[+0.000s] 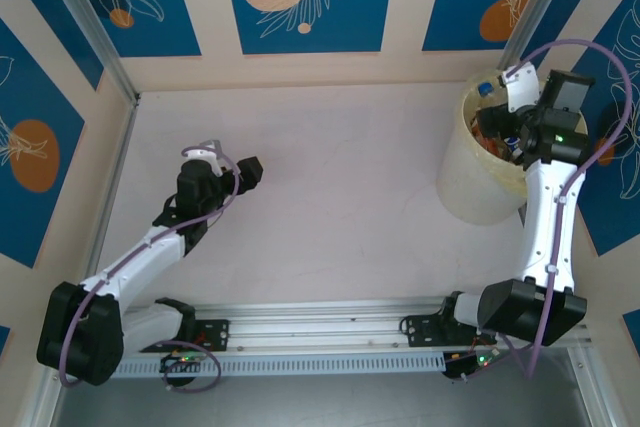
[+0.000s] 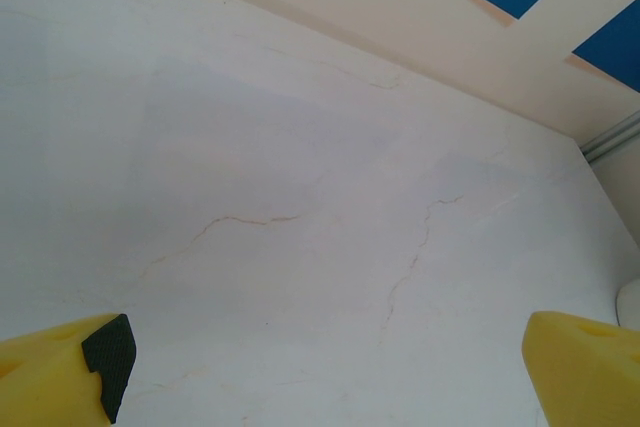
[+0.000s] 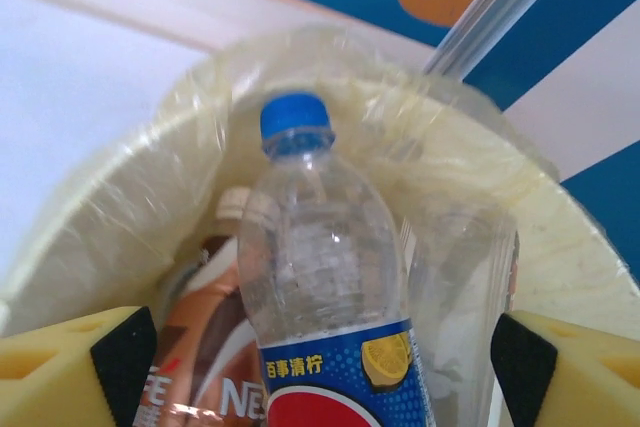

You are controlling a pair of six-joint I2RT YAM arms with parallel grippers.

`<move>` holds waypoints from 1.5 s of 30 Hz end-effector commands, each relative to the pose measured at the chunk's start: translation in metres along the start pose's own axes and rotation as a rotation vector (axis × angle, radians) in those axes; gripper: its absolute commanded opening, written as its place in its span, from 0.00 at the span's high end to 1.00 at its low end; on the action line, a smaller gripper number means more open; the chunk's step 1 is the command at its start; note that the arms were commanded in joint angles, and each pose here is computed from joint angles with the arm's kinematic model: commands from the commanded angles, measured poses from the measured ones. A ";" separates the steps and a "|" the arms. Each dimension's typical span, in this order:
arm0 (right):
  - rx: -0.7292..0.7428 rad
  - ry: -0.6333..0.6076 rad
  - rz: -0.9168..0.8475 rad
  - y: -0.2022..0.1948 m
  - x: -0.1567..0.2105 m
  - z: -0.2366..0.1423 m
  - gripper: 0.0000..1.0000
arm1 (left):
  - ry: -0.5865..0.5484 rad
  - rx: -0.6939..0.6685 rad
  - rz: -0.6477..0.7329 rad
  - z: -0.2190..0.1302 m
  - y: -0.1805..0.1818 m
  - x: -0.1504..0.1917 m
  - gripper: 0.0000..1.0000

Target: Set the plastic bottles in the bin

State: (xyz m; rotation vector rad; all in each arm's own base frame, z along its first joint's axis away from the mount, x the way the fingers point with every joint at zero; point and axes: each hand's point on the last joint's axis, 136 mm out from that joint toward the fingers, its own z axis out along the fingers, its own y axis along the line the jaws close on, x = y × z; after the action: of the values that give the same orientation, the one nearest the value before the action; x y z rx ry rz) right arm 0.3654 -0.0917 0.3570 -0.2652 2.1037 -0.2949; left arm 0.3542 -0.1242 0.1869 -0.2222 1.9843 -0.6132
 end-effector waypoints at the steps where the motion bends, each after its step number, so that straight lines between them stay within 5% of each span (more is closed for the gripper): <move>1: -0.014 -0.138 0.249 -0.008 -0.037 -0.020 0.10 | -0.030 0.013 -0.018 -0.006 -0.004 -0.010 0.00; 7: 0.138 0.057 0.564 -0.026 0.018 0.012 0.23 | -0.026 0.020 -0.006 -0.009 -0.005 -0.010 0.00; 16: 0.077 0.181 0.528 -0.002 0.058 0.035 0.67 | -0.046 -0.031 0.007 -0.015 0.007 -0.008 0.00; 22: -0.102 0.238 0.548 0.041 0.072 0.044 0.75 | -0.042 -0.037 0.000 -0.014 0.010 -0.004 0.00; 28: -0.093 0.290 0.530 0.049 0.083 0.048 0.76 | -0.043 -0.039 -0.001 -0.015 0.011 -0.005 0.00; 37: -0.250 -0.040 0.473 0.067 -0.030 -0.026 0.73 | -0.093 -0.103 0.001 -0.028 0.021 -0.017 0.00; 45: -0.523 -0.310 0.281 0.158 -0.049 -0.063 0.31 | -0.154 -0.377 0.100 -0.057 0.063 -0.046 0.00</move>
State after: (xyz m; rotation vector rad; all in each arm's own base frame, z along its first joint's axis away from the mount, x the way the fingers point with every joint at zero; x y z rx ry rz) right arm 0.3342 0.0431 0.3822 -0.1295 1.9397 0.3325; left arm 0.3367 -0.0688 0.1941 -0.3379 1.9645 -0.3588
